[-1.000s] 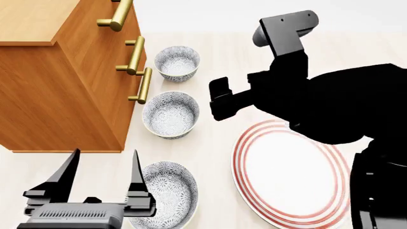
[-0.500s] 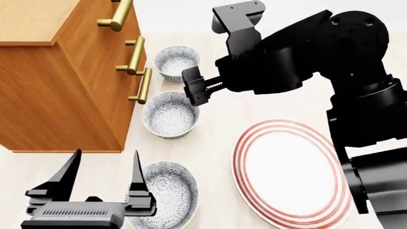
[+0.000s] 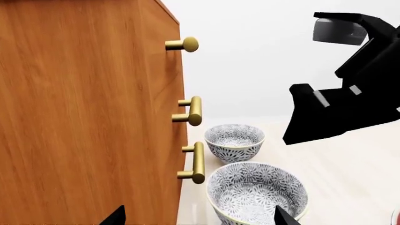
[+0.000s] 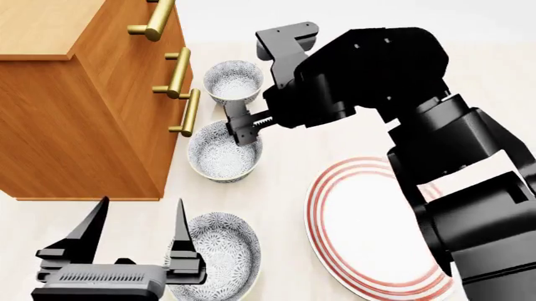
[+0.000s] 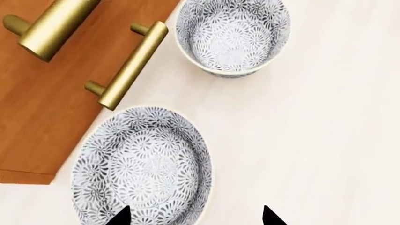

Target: Put the bowl in the middle on the plate.

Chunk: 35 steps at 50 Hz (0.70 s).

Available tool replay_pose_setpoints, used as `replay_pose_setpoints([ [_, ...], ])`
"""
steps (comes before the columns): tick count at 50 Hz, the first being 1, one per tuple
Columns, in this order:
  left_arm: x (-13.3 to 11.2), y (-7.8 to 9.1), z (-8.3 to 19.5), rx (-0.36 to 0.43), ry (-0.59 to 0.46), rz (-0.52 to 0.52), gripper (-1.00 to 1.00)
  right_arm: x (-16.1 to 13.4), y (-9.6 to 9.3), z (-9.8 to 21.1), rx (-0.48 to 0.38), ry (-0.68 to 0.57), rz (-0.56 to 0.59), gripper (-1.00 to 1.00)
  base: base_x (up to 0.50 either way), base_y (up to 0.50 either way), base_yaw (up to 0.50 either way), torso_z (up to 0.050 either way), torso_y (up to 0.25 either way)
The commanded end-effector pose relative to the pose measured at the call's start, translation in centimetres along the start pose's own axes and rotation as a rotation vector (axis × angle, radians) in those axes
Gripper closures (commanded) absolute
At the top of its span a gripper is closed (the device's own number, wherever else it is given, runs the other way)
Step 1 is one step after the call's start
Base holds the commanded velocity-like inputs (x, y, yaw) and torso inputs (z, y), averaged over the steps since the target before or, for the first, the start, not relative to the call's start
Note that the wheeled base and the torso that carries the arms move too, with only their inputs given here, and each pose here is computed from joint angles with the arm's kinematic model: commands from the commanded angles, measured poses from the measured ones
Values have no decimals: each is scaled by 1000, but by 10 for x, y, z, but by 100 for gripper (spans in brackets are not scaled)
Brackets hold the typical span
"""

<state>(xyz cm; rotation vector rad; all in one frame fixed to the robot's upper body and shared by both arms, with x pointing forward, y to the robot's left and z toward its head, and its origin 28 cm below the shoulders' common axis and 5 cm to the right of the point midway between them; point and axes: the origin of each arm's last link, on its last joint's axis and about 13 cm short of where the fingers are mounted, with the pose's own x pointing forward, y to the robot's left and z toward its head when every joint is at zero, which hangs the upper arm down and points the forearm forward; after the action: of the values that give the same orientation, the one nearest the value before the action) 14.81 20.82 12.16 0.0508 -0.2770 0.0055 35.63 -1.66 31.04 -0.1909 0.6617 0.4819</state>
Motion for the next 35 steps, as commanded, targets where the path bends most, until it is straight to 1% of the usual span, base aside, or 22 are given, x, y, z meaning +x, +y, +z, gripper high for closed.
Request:
replay_pose_setpoints([
  [1, 0, 1, -2, 0, 5, 1, -100, 16, 8, -5, 6, 13, 5, -100, 0, 0, 0, 0, 0],
  [11, 0, 0, -2, -2, 1, -4, -100, 33, 9, -13, 37, 31, 23, -100, 0, 0, 0, 0, 0],
  [18, 0, 0, -2, 3, 6, -4, -100, 39, 10, -15, 52, 30, 26, -100, 0, 0, 0, 0, 0],
  [28, 1, 0, -3, 4, 8, -6, -100, 50, 10, -22, 42, 39, 17, -100, 0, 0, 0, 0, 0],
  [35, 1, 0, -3, 5, 8, -8, -100, 56, 6, -26, 56, 42, 6, -100, 0, 0, 0, 0, 0],
])
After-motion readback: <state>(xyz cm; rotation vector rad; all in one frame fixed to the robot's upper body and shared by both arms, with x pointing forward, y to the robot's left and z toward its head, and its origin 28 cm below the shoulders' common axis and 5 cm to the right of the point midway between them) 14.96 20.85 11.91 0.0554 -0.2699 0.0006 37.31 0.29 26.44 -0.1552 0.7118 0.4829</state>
